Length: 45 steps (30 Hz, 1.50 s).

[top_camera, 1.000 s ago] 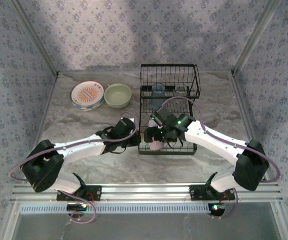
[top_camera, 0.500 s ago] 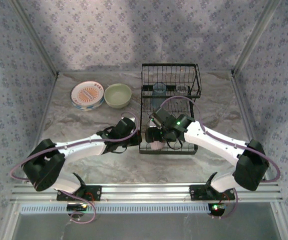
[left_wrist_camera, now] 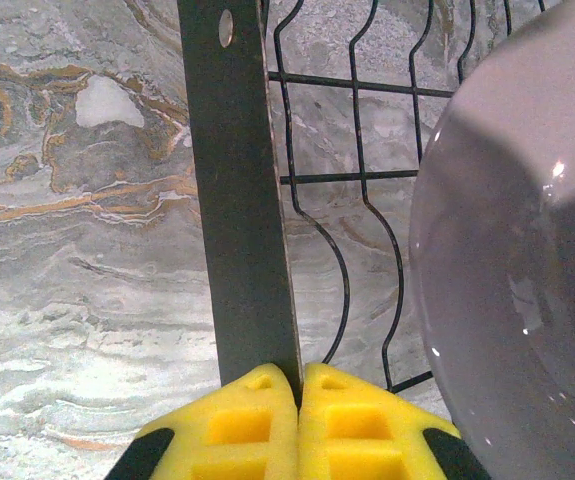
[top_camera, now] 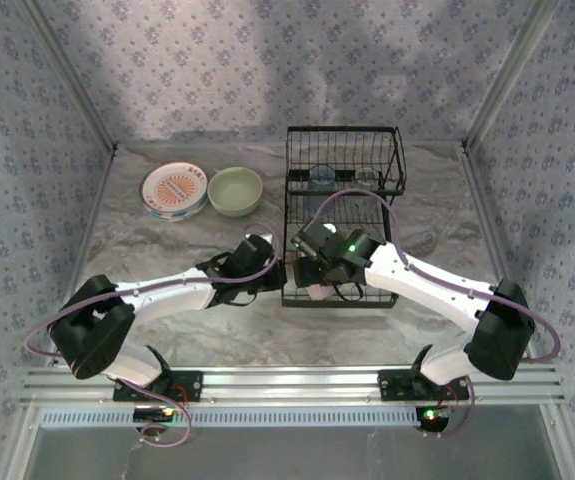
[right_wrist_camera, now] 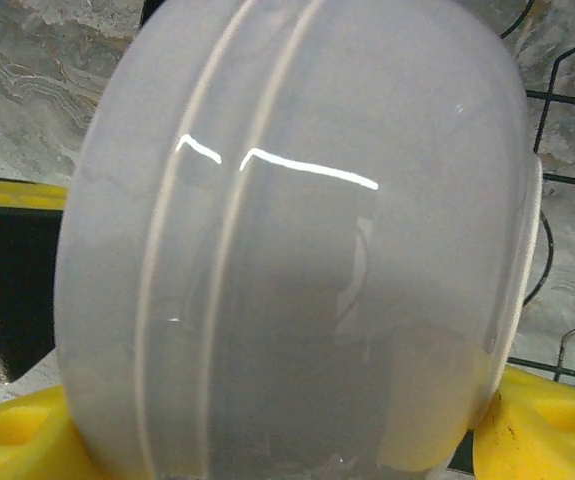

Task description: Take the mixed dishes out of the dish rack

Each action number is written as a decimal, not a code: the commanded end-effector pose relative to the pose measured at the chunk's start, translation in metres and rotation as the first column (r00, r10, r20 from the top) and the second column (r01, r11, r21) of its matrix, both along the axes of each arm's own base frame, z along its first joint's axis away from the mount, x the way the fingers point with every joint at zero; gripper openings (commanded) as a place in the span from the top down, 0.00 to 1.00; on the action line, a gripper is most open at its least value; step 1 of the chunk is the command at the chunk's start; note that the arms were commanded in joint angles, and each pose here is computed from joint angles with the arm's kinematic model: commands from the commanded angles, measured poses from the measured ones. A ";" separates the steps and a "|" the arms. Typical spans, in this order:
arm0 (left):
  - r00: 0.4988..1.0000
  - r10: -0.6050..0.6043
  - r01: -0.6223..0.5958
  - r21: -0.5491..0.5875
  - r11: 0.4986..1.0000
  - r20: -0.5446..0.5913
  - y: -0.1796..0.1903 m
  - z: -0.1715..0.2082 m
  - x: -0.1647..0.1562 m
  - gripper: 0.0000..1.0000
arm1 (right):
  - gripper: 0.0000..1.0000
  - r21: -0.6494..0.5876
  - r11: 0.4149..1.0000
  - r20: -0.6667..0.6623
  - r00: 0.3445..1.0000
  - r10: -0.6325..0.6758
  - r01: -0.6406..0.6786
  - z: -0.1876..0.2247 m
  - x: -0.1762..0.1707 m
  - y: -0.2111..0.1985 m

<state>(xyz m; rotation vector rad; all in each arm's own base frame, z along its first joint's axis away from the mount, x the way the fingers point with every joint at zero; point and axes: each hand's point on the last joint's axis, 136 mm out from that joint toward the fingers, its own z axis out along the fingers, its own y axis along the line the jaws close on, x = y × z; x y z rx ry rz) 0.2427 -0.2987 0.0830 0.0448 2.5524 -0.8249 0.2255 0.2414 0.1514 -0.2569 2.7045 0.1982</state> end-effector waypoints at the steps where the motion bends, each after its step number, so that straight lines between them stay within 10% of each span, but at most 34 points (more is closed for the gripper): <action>1: 0.994 -0.050 0.057 0.080 0.995 -0.092 0.006 -0.034 -0.022 1.00 | 0.27 -0.026 1.000 0.091 0.996 -0.015 0.018 0.023 0.012 -0.004; 11: 0.995 -0.059 0.066 0.077 0.995 -0.083 0.004 -0.027 -0.021 0.97 | 0.27 -0.014 1.000 0.116 0.993 -0.008 0.009 0.036 0.008 -0.011; 31: 0.995 -0.092 0.091 0.054 0.994 0.031 0.010 0.034 -0.014 0.25 | 0.27 0.290 0.957 0.108 0.994 -0.004 -0.027 0.064 0.003 -0.029; 45: 0.978 -0.152 0.176 -0.172 0.969 0.144 0.032 0.104 -0.007 0.07 | 0.27 0.576 0.812 0.100 0.994 0.044 -0.094 0.105 0.004 -0.023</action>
